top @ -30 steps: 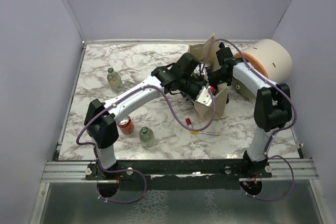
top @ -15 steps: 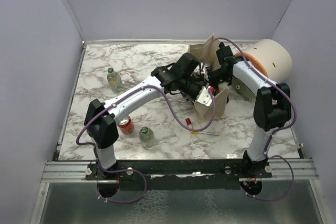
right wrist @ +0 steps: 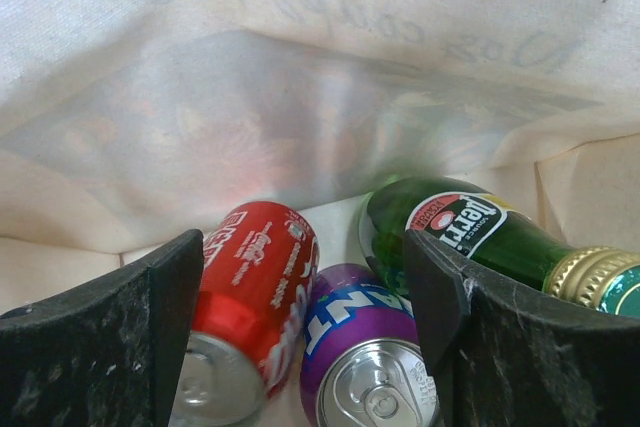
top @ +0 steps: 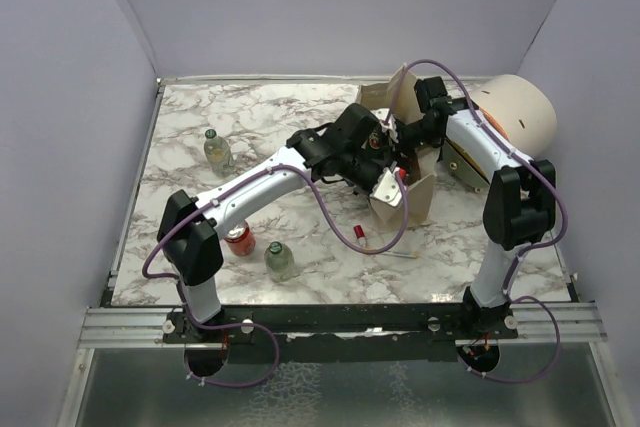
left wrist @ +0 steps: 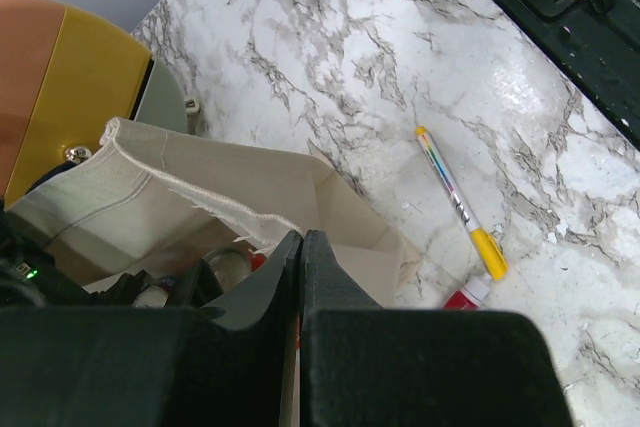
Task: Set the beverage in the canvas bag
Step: Place the drink in the canvas bag.
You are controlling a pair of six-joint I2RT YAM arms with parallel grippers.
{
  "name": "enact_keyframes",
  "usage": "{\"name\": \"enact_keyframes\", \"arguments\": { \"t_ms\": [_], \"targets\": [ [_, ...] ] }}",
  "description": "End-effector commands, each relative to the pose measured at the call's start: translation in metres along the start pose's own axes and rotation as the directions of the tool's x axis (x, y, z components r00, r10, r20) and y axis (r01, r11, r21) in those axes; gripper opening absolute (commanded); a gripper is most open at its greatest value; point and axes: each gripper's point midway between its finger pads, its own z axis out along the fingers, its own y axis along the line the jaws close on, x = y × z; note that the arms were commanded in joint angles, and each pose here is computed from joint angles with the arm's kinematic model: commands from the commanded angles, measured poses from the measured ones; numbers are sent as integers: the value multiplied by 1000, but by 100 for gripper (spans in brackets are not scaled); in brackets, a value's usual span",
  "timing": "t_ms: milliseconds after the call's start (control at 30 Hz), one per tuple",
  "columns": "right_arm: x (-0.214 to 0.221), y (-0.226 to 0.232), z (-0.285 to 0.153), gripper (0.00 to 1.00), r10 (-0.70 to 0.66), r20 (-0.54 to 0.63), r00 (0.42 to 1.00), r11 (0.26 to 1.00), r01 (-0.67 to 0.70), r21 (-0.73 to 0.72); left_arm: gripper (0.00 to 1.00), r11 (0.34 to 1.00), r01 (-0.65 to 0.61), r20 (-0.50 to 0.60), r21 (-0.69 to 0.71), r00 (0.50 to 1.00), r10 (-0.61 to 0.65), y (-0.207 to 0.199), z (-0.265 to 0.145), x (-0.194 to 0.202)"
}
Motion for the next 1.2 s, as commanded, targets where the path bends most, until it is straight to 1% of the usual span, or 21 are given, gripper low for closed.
{"name": "enact_keyframes", "arguments": {
  "t_ms": [0, 300, 633, 867, 1167],
  "targets": [
    [-20, -5, -9, 80, -9, 52, 999, 1000, 8, 19, 0, 1000, 13, -13, 19, 1000, -13, -11, 0, 4],
    [-41, -5, -17, 80, 18, 111, 994, 1000, -19, 9, 0, 1000, 13, -14, 19, 1000, -13, -11, 0, 4],
    [-73, -17, -41, 78, 105, 207, 973, 993, -113, 25, 0, 1000, 10, -14, 17, 1000, -9, -11, 0, 3],
    [-81, -32, -65, 77, 161, 238, 958, 980, -183, 75, 0, 1000, 9, -13, 17, 1000, -9, -11, 0, 4],
    [-97, -53, -96, 77, 170, 283, 944, 965, -218, 147, 0, 1000, 4, -16, 10, 1000, -4, -7, 0, 4]
  ]
}}
